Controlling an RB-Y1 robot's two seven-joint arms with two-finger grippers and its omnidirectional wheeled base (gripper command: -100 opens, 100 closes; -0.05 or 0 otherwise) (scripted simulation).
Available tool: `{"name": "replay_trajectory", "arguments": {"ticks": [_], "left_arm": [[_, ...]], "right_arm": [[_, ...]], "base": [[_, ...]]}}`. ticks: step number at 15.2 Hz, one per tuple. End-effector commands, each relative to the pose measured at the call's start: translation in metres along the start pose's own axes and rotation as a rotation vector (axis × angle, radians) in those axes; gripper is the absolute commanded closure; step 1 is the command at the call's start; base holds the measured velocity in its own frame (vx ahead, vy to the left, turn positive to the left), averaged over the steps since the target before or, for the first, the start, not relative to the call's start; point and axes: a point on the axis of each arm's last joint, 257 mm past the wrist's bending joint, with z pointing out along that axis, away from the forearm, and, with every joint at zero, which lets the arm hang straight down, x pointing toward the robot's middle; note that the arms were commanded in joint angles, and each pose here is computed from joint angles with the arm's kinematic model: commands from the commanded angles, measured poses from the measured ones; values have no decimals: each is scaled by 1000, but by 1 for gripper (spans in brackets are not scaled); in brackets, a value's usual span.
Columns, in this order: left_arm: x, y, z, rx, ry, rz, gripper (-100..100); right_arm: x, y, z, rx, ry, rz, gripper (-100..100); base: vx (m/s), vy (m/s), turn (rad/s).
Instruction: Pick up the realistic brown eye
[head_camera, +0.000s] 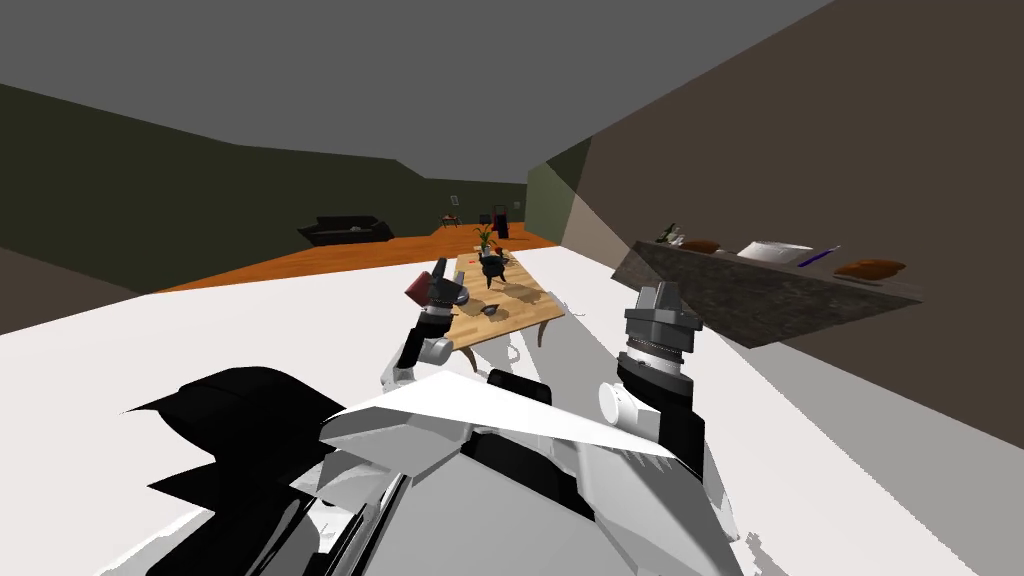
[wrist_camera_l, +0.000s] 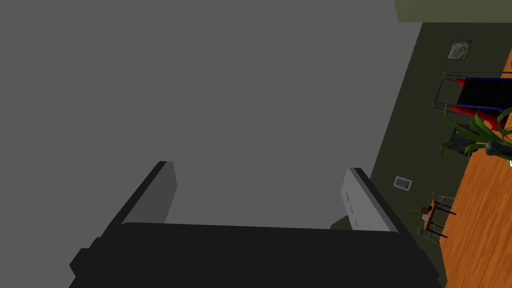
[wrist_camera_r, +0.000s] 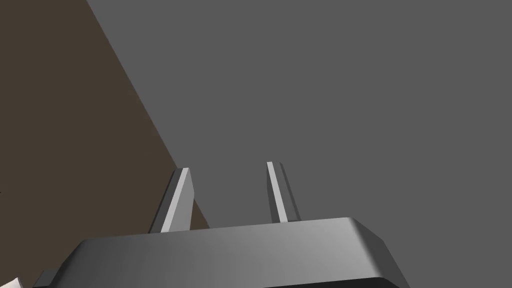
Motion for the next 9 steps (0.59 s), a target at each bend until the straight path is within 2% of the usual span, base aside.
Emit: {"name": "replay_trajectory", "arguments": {"ticks": [1,3,4,5,6,8,9], "left_arm": [[-11,16,-2,-62,-8,9,-100],[-11,19,-3,-73,-8,9,-100],[-22,33,-5,-120,-20,17,-100],[-22,36,-6,-135,-21,17,-100],[-35,46,-8,-170,-35,23,-100],[-35,54,-10,-199,-38,23,-100],[-49,66,-14,-243,-57,29,-100]], "right_arm": [[0,0,0,0,0,0,0],[0,0,0,0,0,0,0],[0,0,0,0,0,0,0],[0,0,0,0,0,0,0],[0,0,0,0,0,0,0],[0,0,0,0,0,0,0],[0,0,0,0,0,0,0]], "base": [[17,-12,-148],[15,-6,-103],[16,-8,-136],[18,-9,-162],[20,-12,-228],[21,-6,-124],[22,-10,-162]]}}
